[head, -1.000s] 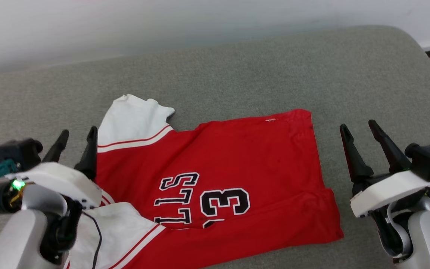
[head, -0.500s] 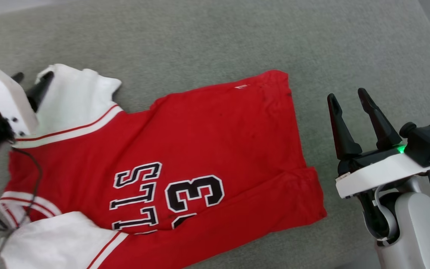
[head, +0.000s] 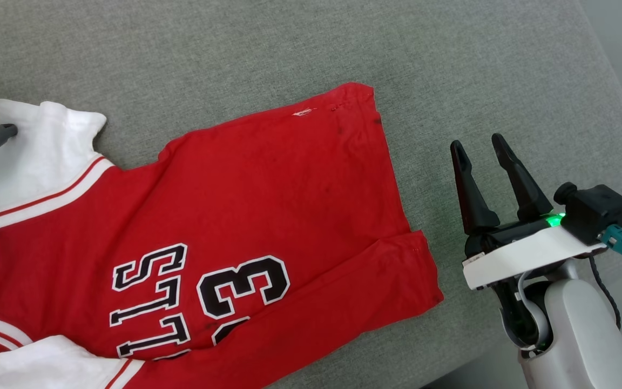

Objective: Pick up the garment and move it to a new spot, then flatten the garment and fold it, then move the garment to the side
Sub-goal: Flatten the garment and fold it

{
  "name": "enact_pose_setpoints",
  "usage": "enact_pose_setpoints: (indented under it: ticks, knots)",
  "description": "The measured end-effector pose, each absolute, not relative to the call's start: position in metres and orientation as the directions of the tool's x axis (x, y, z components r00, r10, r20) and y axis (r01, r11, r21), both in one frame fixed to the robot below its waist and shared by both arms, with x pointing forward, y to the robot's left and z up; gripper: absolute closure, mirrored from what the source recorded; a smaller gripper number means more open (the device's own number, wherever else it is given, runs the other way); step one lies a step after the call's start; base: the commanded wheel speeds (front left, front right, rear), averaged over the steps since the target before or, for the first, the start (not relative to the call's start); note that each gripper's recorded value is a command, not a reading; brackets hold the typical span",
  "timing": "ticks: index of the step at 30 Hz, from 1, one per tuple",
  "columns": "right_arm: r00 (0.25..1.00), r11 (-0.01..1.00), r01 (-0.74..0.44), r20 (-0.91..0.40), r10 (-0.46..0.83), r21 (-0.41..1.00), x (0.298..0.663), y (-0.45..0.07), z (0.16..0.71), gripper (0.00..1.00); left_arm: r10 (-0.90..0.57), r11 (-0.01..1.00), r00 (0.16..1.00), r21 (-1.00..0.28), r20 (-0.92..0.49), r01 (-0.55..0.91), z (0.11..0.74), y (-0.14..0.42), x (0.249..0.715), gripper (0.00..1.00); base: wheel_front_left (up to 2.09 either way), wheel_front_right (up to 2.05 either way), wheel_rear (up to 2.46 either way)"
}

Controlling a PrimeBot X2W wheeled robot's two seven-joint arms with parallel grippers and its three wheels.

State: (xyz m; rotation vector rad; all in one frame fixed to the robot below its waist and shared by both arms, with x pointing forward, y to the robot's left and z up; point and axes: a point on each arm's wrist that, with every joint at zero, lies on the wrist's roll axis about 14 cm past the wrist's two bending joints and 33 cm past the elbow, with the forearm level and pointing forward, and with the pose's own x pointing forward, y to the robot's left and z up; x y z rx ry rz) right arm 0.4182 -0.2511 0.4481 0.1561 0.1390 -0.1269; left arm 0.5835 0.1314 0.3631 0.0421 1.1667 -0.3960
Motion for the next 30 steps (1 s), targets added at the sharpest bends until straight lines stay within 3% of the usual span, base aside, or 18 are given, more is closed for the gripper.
enact_pose_setpoints:
  ticks: [1, 2, 3, 4, 9, 18, 24, 30]
  knots:
    - [0.981, 0.979, 0.141, -0.151, -0.119, 0.147, 0.417, -0.252, 0.447, 0.00, -0.280, 0.931, 0.319, -0.176, -0.905, 0.319, 0.362, 0.130, 0.582, 0.03, 0.00, 0.00, 0.00]
    - [0.980, 0.979, 0.144, -0.156, -0.121, 0.147, 0.417, -0.253, 0.445, 0.00, -0.282, 0.931, 0.309, -0.180, -0.908, 0.319, 0.361, 0.129, 0.581, 0.53, 0.00, 0.00, 0.00]
    - [0.980, 0.977, 0.147, -0.156, -0.123, 0.152, 0.417, -0.253, 0.445, 0.00, -0.283, 0.930, 0.308, -0.180, -0.908, 0.321, 0.362, 0.128, 0.581, 0.82, 0.00, 0.00, 0.00]
    - [0.980, 0.977, 0.148, -0.159, -0.123, 0.156, 0.417, -0.253, 0.444, 0.00, -0.283, 0.929, 0.311, -0.180, -0.907, 0.323, 0.362, 0.127, 0.580, 1.00, 0.00, 0.00, 0.00]
    - [0.978, 0.973, 0.141, -0.178, -0.108, 0.186, 0.419, -0.253, 0.443, 0.00, -0.313, 0.924, 0.366, -0.192, -0.876, 0.330, 0.366, 0.118, 0.579, 1.00, 0.00, 0.00, 0.00]
    - [0.950, 0.966, 0.094, -0.311, -0.015, 0.241, 0.441, -0.262, 0.438, 0.00, -0.402, 0.909, 0.558, -0.239, -0.726, 0.342, 0.409, 0.110, 0.582, 1.00, 0.00, 0.00, 0.00]
    - [0.875, 0.967, 0.005, -0.469, 0.120, 0.255, 0.477, -0.246, 0.432, 0.00, -0.425, 0.900, 0.651, -0.217, -0.630, 0.378, 0.447, 0.115, 0.580, 1.00, 0.00, 0.00, 0.00]
    - [0.731, 0.962, -0.076, -0.641, 0.232, 0.261, 0.505, -0.221, 0.414, 0.00, -0.434, 0.896, 0.690, -0.201, -0.580, 0.395, 0.465, 0.120, 0.574, 1.00, 0.00, 0.00, 0.00]
